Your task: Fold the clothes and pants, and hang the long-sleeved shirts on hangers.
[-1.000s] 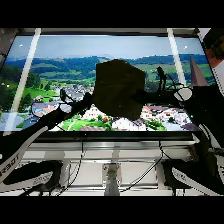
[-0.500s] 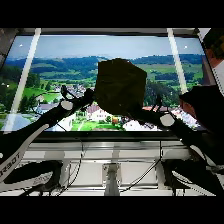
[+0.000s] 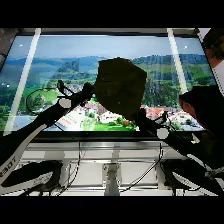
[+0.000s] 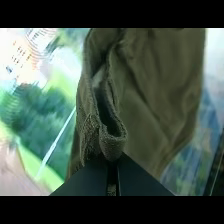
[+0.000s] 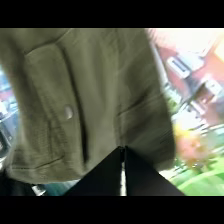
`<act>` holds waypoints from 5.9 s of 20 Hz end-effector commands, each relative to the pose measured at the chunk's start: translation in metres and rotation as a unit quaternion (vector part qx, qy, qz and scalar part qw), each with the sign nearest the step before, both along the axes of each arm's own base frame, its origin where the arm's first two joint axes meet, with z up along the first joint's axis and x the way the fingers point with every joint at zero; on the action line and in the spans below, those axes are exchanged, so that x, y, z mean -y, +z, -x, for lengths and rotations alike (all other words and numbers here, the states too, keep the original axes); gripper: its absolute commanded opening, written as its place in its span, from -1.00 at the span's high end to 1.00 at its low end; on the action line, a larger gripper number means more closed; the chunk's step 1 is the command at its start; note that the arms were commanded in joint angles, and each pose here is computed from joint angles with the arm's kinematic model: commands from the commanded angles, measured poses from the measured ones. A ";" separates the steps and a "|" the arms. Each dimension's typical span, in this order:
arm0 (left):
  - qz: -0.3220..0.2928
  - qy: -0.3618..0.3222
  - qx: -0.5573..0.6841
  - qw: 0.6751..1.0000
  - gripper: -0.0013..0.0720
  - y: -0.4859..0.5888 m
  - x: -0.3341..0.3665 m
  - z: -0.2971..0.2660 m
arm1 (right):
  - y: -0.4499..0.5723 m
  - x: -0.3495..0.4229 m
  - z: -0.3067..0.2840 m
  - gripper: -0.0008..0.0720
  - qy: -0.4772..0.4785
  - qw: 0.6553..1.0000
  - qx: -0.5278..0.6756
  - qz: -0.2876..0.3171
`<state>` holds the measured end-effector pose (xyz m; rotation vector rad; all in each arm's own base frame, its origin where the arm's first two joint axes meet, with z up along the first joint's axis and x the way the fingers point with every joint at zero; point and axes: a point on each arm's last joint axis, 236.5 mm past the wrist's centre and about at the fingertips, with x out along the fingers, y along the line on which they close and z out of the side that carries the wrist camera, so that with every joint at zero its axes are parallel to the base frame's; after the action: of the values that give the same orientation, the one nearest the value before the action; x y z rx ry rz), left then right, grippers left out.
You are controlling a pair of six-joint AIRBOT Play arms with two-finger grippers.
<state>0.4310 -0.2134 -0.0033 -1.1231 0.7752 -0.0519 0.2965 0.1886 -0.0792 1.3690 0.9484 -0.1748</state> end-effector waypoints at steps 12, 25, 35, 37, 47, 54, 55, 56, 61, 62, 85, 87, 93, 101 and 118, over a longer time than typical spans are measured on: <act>-0.020 0.000 0.030 0.999 0.91 0.013 -0.005 -0.008 | -0.006 -0.032 0.039 -0.35 0.242 0.965 0.007 0.099; -0.018 0.000 0.034 0.999 0.91 0.017 -0.005 -0.008 | -0.005 -0.007 -0.002 -0.30 0.254 0.959 -0.004 0.121; -0.018 0.000 0.034 0.999 0.91 0.017 -0.004 -0.008 | -0.017 -0.005 0.007 -0.30 0.286 0.950 -0.030 0.121; -0.018 0.000 0.034 0.999 0.91 0.017 -0.004 -0.008 | -0.016 -0.005 0.003 -0.30 0.277 0.953 -0.026 0.118; -0.018 0.000 0.034 0.999 0.91 0.017 -0.005 -0.008 | -0.011 -0.036 -0.009 -0.16 0.282 0.958 0.008 0.050; -0.051 0.048 0.112 0.991 0.91 0.054 -0.036 -0.032 | 0.026 -0.056 -0.011 0.93 0.346 0.936 0.050 0.042; -0.076 0.043 0.153 0.984 0.91 0.077 -0.041 -0.037 | 0.034 -0.059 -0.003 0.93 0.364 0.929 0.056 0.041; -0.101 0.030 0.193 0.976 0.91 0.102 -0.044 -0.040 | 0.046 -0.060 0.001 0.93 0.378 0.923 0.066 0.039; -0.104 0.025 0.296 0.949 0.91 0.196 -0.044 -0.029 | 0.151 -0.023 -0.021 0.94 0.408 0.897 0.157 0.070; -0.097 0.023 0.308 0.946 0.91 0.209 -0.040 -0.026 | 0.176 -0.011 -0.035 0.94 0.404 0.893 0.178 0.087; -0.038 0.060 0.353 0.933 0.91 0.247 0.005 -0.058 | 0.426 0.030 -0.206 0.94 0.300 0.807 0.438 0.259; -0.039 0.059 0.348 0.935 0.92 0.249 0.004 -0.074 | 0.428 0.036 -0.227 0.94 0.279 0.797 0.457 0.278; -0.032 0.054 0.349 0.935 0.92 0.268 0.005 -0.122 | 0.443 0.067 -0.280 0.95 0.178 0.780 0.505 0.322; -0.066 0.023 0.317 0.946 0.92 0.246 -0.006 -0.144 | 0.440 0.068 -0.284 0.95 0.183 0.766 0.510 0.345; -0.203 -0.083 0.203 0.954 0.92 0.127 -0.052 -0.010 | 0.258 -0.017 -0.151 0.94 0.419 0.841 0.278 0.199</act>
<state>0.4803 -0.1757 0.1533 -0.6481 0.4365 -0.2691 0.4815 0.1906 0.2084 0.4468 0.7757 0.6320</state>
